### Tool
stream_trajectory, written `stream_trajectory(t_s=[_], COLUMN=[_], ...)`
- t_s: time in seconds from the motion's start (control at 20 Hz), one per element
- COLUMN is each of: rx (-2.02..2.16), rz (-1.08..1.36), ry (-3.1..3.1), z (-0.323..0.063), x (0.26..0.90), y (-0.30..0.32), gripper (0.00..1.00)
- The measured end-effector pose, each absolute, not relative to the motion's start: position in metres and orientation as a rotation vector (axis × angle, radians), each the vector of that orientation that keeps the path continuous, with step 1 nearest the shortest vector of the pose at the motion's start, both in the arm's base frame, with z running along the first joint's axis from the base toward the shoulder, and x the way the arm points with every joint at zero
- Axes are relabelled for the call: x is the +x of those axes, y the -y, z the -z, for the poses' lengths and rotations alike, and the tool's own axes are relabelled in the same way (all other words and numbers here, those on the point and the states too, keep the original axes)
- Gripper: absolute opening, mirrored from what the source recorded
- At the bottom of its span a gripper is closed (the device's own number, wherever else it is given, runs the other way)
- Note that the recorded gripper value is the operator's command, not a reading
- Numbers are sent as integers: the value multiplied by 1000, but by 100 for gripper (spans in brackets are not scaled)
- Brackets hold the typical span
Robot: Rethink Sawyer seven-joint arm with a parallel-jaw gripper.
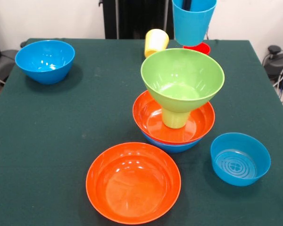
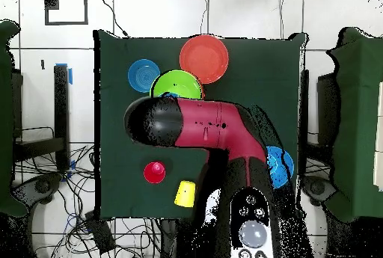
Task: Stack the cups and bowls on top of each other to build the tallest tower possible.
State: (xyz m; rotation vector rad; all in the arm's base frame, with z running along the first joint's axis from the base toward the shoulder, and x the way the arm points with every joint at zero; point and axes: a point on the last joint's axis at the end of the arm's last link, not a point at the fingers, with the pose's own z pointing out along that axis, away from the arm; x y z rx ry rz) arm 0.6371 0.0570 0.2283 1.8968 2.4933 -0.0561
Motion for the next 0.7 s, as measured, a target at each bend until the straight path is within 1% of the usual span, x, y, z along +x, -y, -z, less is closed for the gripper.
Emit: stream_trajectory(t_s=[0.4,0.7], rx=[1912,1927], rz=[72,88], ry=[-2478,-2464], z=[-239,-238], x=[646,653], y=[-48,-39], gripper=[0,0])
